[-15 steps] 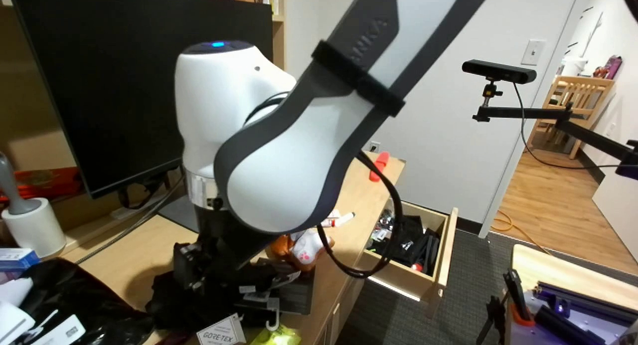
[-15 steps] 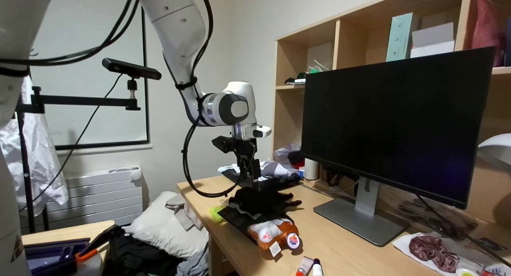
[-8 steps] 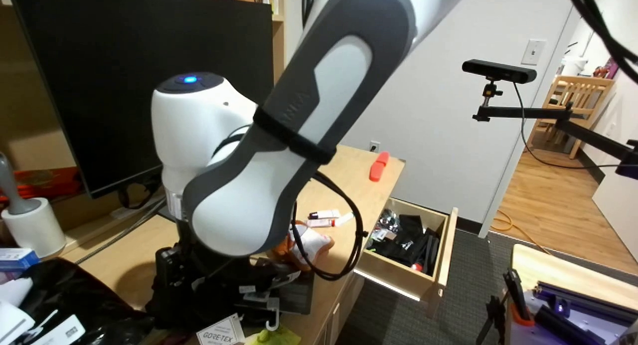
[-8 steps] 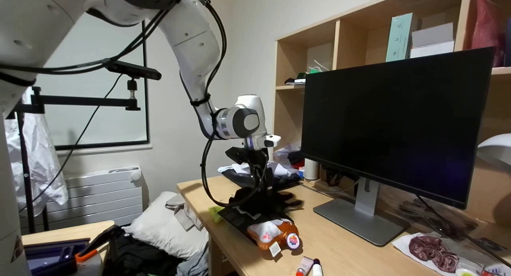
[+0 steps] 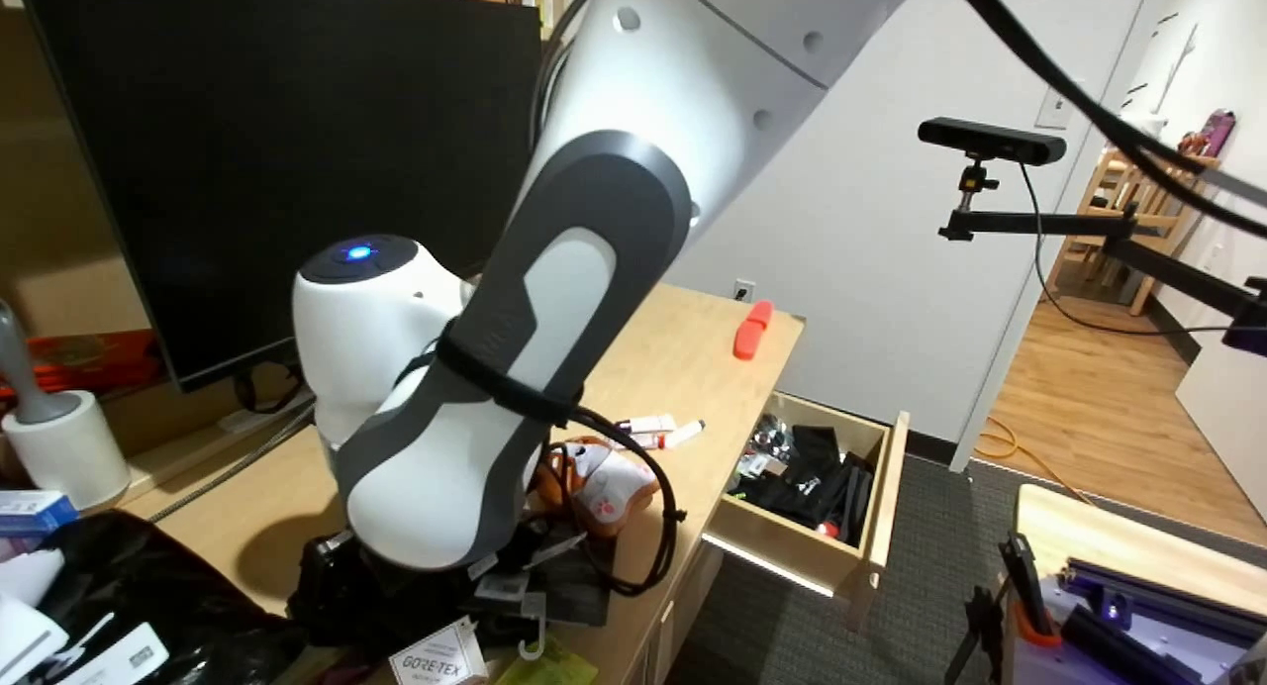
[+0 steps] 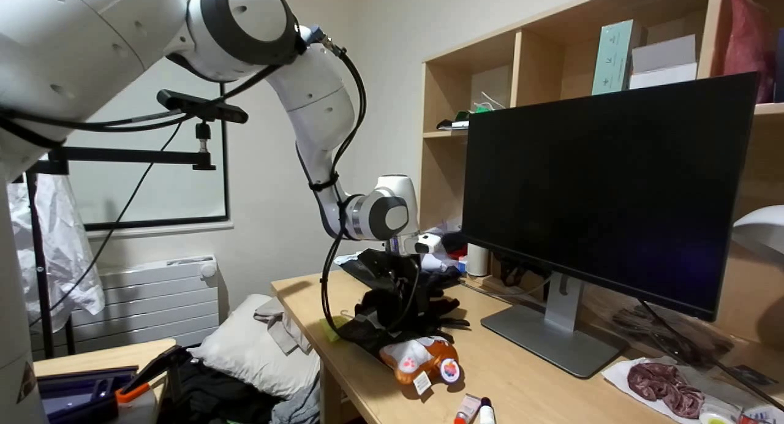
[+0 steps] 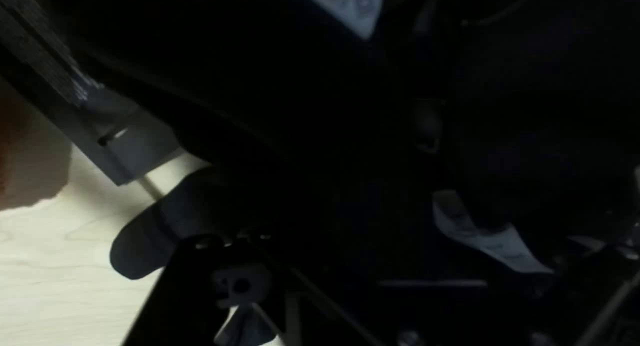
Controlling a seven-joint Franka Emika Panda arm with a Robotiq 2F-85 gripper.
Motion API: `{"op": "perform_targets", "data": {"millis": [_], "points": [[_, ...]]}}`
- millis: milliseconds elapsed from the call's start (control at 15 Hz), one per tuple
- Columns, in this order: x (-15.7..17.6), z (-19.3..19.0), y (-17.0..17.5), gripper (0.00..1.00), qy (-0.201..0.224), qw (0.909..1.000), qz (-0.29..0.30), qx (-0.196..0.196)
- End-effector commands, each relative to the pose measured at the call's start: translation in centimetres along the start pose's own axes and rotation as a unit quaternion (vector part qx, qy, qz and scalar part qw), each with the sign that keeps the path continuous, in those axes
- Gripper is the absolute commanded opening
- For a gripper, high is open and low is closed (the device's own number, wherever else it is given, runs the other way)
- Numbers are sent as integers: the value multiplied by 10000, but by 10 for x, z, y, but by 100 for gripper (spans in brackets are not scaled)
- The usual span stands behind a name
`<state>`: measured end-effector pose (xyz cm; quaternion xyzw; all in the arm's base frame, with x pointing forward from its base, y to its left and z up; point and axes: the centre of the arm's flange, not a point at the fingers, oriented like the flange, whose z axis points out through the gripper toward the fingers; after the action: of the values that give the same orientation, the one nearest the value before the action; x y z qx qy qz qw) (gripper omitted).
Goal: Pick the pair of gloves on the desk and put them in the drawer
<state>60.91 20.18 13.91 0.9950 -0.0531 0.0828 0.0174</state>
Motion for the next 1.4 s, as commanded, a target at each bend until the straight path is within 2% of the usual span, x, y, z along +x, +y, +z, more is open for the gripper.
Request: {"op": "perform_targets", "data": {"millis": [0, 267, 467, 667, 933, 1133, 1333], "points": [[9, 8, -5, 54, 0, 9999, 129, 38], [12, -10, -4, 27, 2, 9998, 188, 23], [13, -38, -8, 9, -14, 9998, 178, 93], [13, -78, -15, 6, 106, 9997, 111, 212], [19, -141, -22, 8, 386, 9982, 55, 465], [26, -189, -17, 9, 574, 9964, 107, 617], [30, -229, -1, 9, 695, 9955, 238, 598]]}}
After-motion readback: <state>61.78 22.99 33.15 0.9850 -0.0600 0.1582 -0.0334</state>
